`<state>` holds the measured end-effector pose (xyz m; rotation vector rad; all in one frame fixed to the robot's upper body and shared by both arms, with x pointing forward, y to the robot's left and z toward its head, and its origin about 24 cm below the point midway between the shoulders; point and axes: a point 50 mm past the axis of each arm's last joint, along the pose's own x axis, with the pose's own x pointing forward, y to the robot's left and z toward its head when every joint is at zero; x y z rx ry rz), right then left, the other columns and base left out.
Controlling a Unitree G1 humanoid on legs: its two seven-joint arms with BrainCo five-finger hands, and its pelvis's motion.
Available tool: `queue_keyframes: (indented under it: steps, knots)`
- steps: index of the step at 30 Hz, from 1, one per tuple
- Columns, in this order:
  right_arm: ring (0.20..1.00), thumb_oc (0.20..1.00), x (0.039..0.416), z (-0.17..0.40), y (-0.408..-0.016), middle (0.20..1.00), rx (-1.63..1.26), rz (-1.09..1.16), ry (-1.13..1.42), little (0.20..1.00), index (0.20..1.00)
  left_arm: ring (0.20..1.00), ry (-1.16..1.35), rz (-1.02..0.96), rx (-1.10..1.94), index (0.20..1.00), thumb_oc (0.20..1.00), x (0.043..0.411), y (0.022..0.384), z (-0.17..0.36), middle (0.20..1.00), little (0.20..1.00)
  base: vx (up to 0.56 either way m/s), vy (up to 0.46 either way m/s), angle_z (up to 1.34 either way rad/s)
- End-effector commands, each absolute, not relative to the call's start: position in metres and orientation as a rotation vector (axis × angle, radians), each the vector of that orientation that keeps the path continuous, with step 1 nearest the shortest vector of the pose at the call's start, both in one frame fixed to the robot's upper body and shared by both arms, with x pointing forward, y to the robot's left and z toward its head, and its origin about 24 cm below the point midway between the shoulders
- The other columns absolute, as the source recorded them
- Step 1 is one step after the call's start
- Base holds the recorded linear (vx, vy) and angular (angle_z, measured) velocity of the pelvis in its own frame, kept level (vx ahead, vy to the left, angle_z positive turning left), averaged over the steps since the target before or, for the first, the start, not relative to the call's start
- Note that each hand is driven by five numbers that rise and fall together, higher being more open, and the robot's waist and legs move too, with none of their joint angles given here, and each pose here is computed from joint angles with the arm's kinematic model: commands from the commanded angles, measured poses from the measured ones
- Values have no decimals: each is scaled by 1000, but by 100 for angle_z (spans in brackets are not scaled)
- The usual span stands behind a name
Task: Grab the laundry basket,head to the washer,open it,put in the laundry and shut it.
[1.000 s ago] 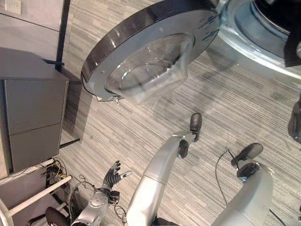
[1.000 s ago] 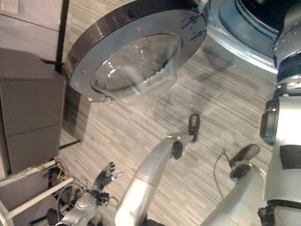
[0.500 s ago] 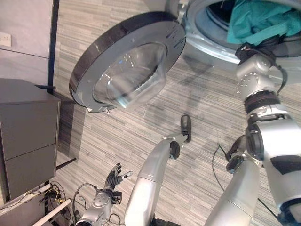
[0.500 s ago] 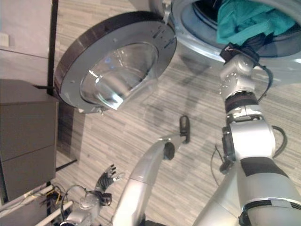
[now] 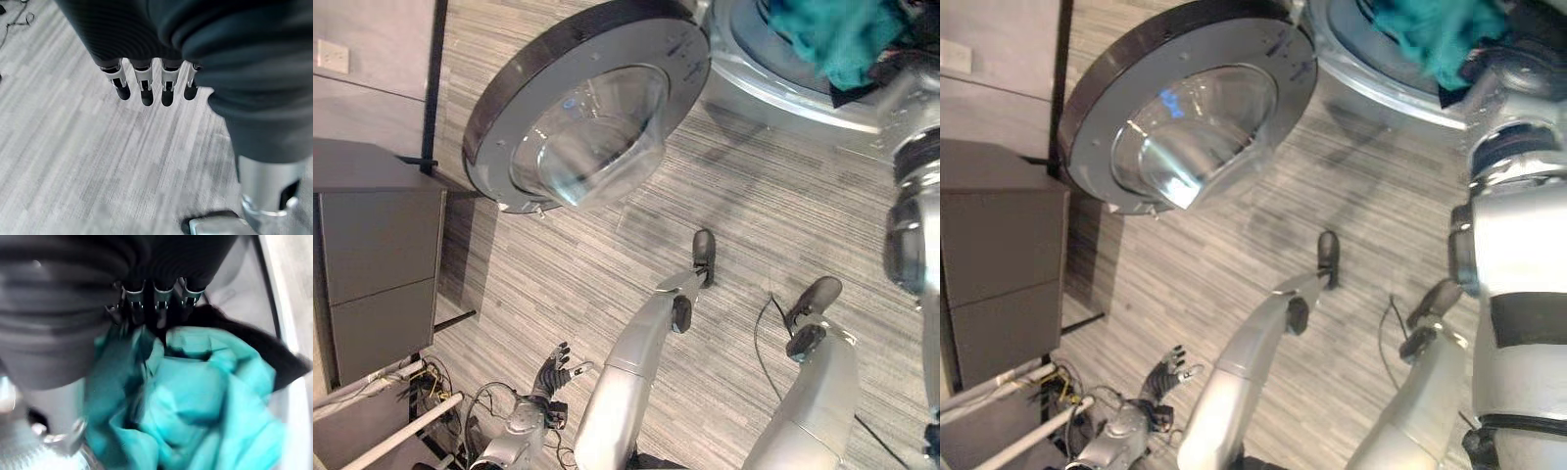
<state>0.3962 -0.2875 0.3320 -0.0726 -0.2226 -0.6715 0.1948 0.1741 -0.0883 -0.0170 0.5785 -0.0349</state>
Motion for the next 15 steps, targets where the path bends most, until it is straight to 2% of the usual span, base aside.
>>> queue_keyframes:
  steps: [1,2,4,5,6,8,11,13,15]
  knots:
    - [1000,1000,378,367,-309,1000,-205,-710,-276,1000,1000,1000,583,54,12,1000,1000,196,207,-85,1000,1000,0,0,0]
    - [1000,1000,378,366,-311,1000,-275,-702,-249,1000,1000,1000,575,36,25,1000,1000,198,207,-83,1000,1000,0,0,0]
    - [1000,1000,378,366,-311,1000,-114,-675,-316,1000,1000,1000,587,31,-2,1000,1000,196,201,-85,1000,1000,0,0,0]
    - [1000,1000,372,358,-327,1000,-246,-764,-242,1000,1000,1000,593,33,23,1000,1000,197,206,-85,1000,1000,0,0,0]
    - [1000,1000,371,371,-321,1000,-451,-785,-250,1000,1000,1000,568,21,40,1000,1000,201,209,-80,1000,1000,0,0,0]
    - [1000,1000,373,370,-318,1000,-170,-720,-343,1000,1000,1000,562,39,5,1000,1000,201,204,-81,1000,1000,0,0,0]
    - [1000,1000,376,374,-308,1000,-319,-747,-349,1000,1000,1000,578,41,33,1000,1000,199,207,-84,1000,1000,-1,6,1]
    - [1000,1000,384,354,-301,1000,-129,-692,-391,1000,1000,1000,602,68,8,1000,1000,199,200,-91,1000,1000,0,0,0]
    - [1000,1000,387,348,-297,1000,-111,-678,-396,1000,1000,1000,609,79,8,1000,1000,198,200,-93,1000,1000,0,0,0]
